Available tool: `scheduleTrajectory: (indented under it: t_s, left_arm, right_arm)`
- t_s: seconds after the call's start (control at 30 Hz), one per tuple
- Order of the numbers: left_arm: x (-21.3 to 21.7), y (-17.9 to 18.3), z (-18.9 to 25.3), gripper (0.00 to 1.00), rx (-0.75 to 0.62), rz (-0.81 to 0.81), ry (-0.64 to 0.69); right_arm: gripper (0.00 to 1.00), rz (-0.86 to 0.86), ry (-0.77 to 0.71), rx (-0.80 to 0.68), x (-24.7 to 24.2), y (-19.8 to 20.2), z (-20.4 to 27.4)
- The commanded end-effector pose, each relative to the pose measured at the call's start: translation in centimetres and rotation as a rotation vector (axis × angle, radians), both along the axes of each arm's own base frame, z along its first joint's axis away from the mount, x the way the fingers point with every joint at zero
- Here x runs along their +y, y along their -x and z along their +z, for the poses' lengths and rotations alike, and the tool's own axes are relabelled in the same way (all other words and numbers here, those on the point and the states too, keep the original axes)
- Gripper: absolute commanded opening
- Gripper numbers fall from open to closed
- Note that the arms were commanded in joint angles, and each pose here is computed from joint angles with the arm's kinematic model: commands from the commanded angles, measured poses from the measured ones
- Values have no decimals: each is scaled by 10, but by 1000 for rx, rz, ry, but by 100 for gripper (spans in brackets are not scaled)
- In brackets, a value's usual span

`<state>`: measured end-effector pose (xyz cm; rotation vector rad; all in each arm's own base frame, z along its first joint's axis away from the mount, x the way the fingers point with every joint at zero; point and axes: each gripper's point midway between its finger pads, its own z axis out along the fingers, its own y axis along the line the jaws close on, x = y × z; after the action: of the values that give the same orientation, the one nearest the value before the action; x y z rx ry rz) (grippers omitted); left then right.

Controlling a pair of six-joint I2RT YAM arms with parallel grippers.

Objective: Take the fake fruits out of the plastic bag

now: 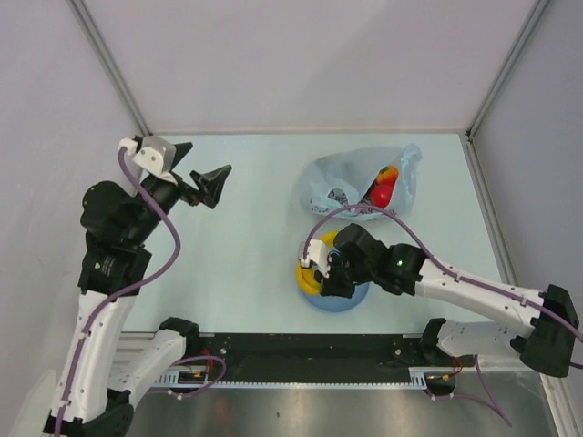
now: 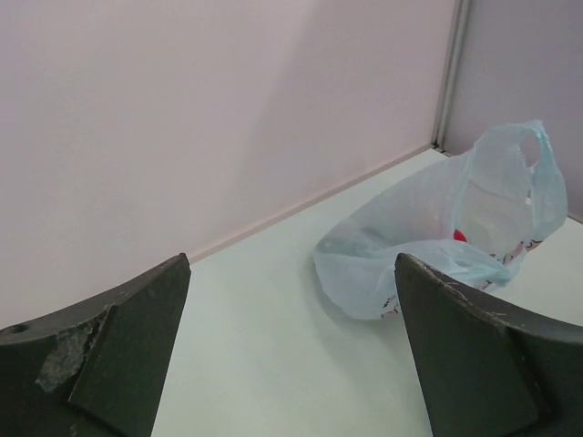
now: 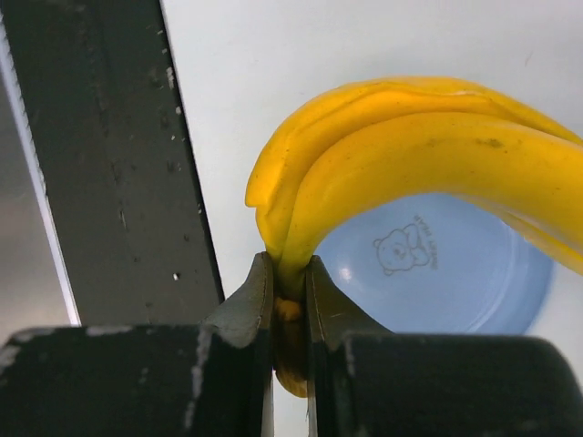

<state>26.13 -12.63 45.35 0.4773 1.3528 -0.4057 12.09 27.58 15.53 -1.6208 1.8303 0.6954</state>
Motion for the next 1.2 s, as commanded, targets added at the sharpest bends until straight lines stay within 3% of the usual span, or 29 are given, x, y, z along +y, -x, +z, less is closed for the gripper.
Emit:
scheduleTrajectory:
  t_s: [0.0,0.17,0.4,0.53,1.17]
  left_arm:
    - [21,-9,-27,100,94,59,45]
    - [28,-5,-43,100,143,66,100]
    - [33,-7,-58,100,193,80,134]
    - [36,-12,-65,100,215,84,175]
    - [36,-18,-73,99,251,73,232]
  right_arm:
    - [0,-272,-112,77,26,-21,5]
    - [0,-222,-105,120,32,-13,-32]
    - [0,-160,-97,-64,32,-40,-54]
    - [0,-197,-76,-32,21,-54,-64]
    - [0,-85,-52,-16,21,-20,-85]
